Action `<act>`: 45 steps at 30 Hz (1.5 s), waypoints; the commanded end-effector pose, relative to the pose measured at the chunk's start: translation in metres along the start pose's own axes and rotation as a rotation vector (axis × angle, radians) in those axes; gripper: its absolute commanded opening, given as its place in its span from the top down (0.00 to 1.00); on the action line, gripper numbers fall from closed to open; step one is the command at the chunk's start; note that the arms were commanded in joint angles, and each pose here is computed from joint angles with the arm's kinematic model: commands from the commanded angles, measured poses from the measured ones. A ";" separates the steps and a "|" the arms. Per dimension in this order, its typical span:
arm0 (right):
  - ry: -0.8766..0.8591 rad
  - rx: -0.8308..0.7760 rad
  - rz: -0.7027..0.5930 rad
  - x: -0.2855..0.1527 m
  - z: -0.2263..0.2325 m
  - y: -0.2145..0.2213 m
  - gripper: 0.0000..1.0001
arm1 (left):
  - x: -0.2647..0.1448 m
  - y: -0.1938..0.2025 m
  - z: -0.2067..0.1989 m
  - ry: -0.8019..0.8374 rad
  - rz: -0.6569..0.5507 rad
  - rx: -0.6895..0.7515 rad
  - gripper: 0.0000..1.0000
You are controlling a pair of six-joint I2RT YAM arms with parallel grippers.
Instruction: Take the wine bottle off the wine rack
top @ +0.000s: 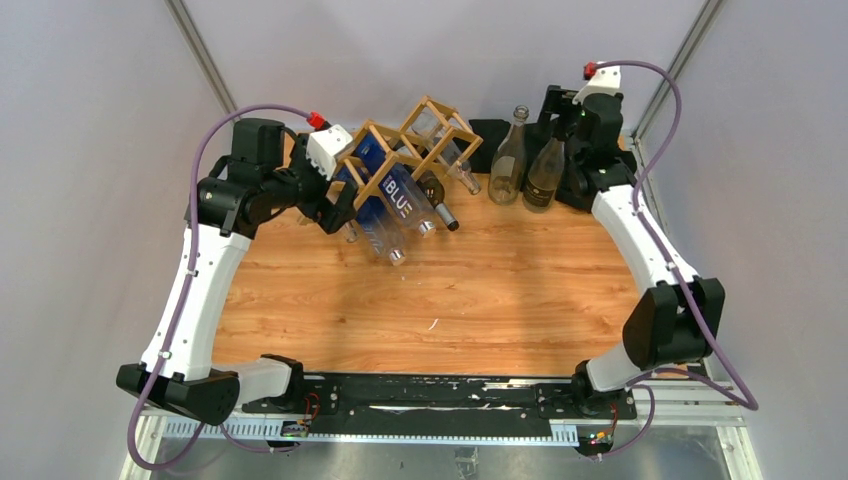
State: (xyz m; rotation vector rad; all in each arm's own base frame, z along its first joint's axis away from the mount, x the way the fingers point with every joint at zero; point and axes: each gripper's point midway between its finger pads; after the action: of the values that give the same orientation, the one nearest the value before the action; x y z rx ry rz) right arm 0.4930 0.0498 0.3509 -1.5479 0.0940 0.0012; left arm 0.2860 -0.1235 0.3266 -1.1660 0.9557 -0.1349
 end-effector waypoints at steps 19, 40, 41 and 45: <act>-0.422 0.112 0.079 -0.138 0.139 -0.046 0.06 | -0.001 0.019 0.043 -0.088 0.043 -0.123 0.00; -0.893 0.121 0.566 -0.205 0.398 0.112 0.05 | -0.016 0.058 0.072 -0.171 0.095 -0.110 0.00; -0.902 0.116 0.584 -0.205 0.404 0.118 0.05 | -0.018 0.057 0.074 -0.178 0.091 -0.109 0.00; -0.912 0.106 0.630 -0.199 0.421 0.138 0.05 | -0.023 0.054 0.078 -0.199 0.082 -0.106 0.00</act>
State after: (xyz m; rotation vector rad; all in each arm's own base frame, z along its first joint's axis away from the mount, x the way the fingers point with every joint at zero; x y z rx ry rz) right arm 0.3214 0.4687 0.2402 -1.2682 -0.1606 1.0871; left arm 0.3067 -0.0376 0.2862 -1.2255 0.8919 0.1134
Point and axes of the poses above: each gripper's point midway between its finger pads, its own x axis out along the fingers, its own z axis along the line the jaws close on, y = z × x, and after that the axes turned 3 degrees about -x, right-handed
